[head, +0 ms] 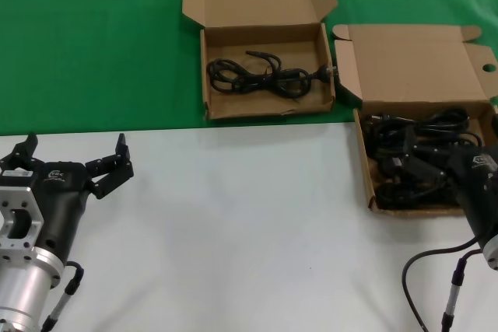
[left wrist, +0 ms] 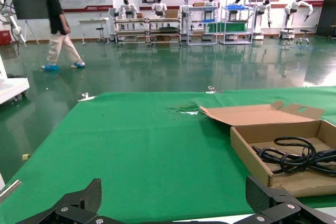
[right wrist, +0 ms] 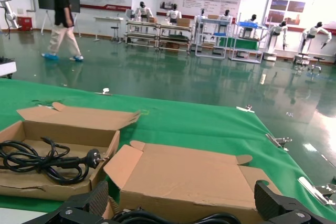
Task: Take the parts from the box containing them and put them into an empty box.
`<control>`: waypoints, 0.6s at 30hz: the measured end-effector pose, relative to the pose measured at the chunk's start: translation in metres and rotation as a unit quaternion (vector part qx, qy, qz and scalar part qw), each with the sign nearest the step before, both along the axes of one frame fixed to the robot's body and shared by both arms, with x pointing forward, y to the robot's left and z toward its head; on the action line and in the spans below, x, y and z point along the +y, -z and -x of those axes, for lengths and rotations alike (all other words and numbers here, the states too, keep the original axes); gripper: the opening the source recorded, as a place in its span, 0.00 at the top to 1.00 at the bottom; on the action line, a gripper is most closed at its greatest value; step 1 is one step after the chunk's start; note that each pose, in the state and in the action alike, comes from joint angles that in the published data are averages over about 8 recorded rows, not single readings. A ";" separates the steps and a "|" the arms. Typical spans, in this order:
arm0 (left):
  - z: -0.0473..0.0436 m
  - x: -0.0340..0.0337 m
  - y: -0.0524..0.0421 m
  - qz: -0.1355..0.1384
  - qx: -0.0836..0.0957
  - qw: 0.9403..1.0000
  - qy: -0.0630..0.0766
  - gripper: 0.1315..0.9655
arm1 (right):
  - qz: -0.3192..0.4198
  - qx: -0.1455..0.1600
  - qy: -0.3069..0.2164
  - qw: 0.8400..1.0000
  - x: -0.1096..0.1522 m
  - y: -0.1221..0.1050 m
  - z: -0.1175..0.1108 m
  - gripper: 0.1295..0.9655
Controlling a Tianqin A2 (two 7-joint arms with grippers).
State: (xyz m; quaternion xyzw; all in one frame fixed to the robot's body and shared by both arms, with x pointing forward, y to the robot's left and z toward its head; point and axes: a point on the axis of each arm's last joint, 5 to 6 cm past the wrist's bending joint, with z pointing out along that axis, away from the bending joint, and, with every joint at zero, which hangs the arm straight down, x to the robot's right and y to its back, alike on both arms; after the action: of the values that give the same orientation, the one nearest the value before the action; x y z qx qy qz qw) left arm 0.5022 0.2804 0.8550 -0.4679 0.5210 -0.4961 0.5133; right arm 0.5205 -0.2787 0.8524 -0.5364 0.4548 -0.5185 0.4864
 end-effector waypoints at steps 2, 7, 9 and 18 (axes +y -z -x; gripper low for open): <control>0.0000 0.0000 0.0000 0.000 0.000 1.000 0.000 0.00 | 0.000 0.000 0.000 1.000 0.000 0.000 0.000 0.00; 0.0000 0.0000 0.0000 0.000 0.000 1.000 0.000 0.00 | 0.000 0.000 0.000 1.000 0.000 0.000 0.000 0.00; 0.0000 0.0000 0.0000 0.000 0.000 1.000 0.000 0.00 | 0.000 0.000 0.000 1.000 0.000 0.000 0.000 0.00; 0.0000 0.0000 0.0000 0.000 0.000 1.000 0.000 0.00 | 0.000 0.000 0.000 1.000 0.000 0.000 0.000 0.00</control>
State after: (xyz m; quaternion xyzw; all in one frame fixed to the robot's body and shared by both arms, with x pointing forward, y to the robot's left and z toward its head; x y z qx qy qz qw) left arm 0.5022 0.2804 0.8550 -0.4679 0.5210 -0.4961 0.5133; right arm 0.5205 -0.2787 0.8524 -0.5364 0.4548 -0.5185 0.4864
